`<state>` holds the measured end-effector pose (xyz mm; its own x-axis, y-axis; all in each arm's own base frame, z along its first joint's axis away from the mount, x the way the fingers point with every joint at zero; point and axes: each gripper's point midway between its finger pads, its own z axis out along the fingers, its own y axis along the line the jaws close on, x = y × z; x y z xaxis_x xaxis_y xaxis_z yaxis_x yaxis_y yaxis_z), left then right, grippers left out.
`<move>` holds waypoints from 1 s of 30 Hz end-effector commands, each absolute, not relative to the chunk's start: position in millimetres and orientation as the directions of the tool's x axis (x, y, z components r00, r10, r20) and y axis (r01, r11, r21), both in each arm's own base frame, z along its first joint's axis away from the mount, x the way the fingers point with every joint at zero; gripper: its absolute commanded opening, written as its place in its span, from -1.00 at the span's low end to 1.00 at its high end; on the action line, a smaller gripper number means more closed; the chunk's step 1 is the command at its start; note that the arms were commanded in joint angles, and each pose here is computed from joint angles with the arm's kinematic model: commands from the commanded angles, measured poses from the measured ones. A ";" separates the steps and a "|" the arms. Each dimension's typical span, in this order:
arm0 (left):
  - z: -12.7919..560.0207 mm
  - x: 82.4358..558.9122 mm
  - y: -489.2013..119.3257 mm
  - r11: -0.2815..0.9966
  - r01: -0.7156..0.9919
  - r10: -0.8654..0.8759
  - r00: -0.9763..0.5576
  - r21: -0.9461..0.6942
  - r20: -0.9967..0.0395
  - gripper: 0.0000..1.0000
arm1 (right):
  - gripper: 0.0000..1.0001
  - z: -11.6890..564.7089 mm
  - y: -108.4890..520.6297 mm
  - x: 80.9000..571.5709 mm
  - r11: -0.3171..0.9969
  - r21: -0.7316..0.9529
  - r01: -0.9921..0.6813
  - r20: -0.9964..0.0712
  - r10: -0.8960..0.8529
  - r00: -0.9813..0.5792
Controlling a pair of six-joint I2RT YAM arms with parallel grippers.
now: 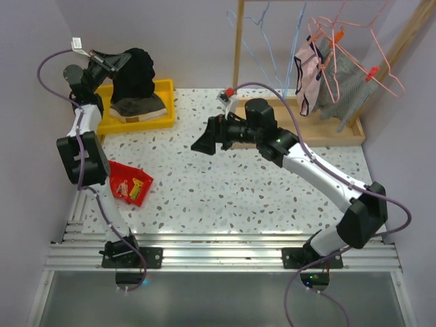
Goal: Remove the underwear clipped to the hanger
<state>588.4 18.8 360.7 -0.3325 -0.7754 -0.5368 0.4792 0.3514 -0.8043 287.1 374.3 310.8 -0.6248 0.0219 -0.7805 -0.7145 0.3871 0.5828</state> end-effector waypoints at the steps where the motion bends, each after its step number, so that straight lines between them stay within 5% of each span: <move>1: 361.0 624.6 49.7 0.369 0.431 -0.839 -0.226 -0.823 -0.495 -0.94 | 0.97 274.1 339.7 267.9 0.502 0.518 -0.693 -0.777 -0.063 -0.627; 4: 322.0 649.2 65.8 0.377 0.326 -0.871 -0.196 -0.867 -0.451 -0.54 | 0.97 265.9 322.3 254.9 0.535 0.493 -0.687 -0.778 -0.082 -0.622; 7: 295.3 659.5 77.0 0.401 0.251 -0.880 -0.159 -0.881 -0.447 0.26 | 0.97 260.3 312.0 248.2 0.556 0.477 -0.681 -0.781 -0.088 -0.619; 8: 287.1 661.8 77.5 0.403 0.234 -0.881 -0.163 -0.885 -0.444 0.99 | 0.97 257.8 308.9 249.5 0.570 0.468 -0.675 -0.782 -0.090 -0.617; 16: 293.2 651.8 65.0 0.446 0.137 -0.864 -0.191 -0.885 -0.465 1.00 | 0.97 249.4 288.3 262.3 0.689 0.416 -0.593 -0.777 -0.068 -0.625; 20: 232.2 625.5 73.1 0.464 -0.271 -0.871 -0.316 -0.844 -0.377 1.00 | 0.98 249.9 260.3 283.3 0.837 0.329 -0.438 -0.763 -0.038 -0.646; 30: 200.3 607.7 99.9 0.562 -0.485 -0.827 -0.329 -0.670 -0.456 1.00 | 0.98 238.4 242.3 278.3 0.890 0.288 -0.353 -0.711 -0.048 -0.702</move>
